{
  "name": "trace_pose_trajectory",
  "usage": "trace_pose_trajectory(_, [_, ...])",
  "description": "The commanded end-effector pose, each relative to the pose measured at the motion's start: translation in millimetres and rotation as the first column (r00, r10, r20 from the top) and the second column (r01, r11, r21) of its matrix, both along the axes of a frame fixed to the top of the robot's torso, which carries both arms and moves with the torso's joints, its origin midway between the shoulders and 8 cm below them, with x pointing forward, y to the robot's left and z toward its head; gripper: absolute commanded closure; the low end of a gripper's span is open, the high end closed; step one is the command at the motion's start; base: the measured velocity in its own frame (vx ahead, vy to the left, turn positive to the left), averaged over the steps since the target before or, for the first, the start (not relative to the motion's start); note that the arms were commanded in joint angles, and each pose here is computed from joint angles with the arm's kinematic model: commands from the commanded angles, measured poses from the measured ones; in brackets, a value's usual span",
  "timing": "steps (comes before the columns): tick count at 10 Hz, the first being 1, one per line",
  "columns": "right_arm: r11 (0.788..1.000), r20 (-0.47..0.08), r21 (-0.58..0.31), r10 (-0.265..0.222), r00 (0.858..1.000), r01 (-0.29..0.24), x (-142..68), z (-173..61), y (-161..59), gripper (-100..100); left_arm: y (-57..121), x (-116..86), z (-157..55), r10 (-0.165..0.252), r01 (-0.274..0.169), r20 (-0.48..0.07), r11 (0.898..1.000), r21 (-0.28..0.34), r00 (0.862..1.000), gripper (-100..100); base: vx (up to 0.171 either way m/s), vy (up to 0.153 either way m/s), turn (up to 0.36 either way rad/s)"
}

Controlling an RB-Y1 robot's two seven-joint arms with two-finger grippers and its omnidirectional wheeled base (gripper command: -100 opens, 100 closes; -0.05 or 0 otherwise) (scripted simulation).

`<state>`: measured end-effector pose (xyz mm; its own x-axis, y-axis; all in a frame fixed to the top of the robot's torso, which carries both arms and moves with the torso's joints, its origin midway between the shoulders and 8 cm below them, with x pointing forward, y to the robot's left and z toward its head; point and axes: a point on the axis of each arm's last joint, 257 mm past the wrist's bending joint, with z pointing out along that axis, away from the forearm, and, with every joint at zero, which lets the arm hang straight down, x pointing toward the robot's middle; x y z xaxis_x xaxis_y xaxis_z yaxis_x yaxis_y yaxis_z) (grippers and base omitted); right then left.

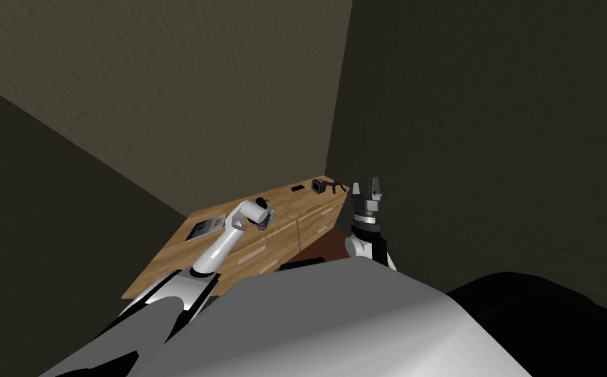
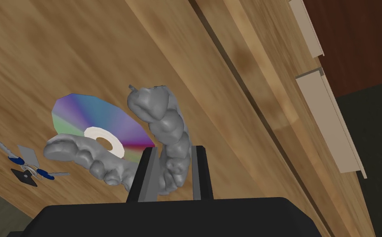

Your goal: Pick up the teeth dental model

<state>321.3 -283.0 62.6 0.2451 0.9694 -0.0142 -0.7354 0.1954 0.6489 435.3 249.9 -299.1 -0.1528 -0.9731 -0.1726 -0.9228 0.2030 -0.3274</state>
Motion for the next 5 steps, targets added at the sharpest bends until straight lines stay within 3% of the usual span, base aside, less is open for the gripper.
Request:
trace_pose_trajectory(1, [1.0, 0.0, 0.0, 0.0, 1.0, 0.0, 0.0, 0.0, 0.0, 0, -2.3, -3.3, 6.3, -0.002, 0.002, -0.003, 1.0, 0.001, 1.0, 100, 0.006, -0.002, 0.022])
trace_pose_trajectory(4, [1.0, 0.0, 0.0, 0.0, 1.0, 0.0, 0.0, 0.0, 0.0, 0, -3.7, -4.9, 12.9, -0.006, 0.006, -0.002, 1.0, 0.001, 1.0, 100, 0.002, 0.0, 0.012])
trace_pose_trajectory(5, [1.0, 0.0, 0.0, 0.0, 1.0, 0.0, 0.0, 0.0, 0.0, 0, -3.5, -5.4, 13.6, -0.005, 0.005, -0.003, 1.0, 0.001, 1.0, 0, 0.0, 0.0, 0.0])
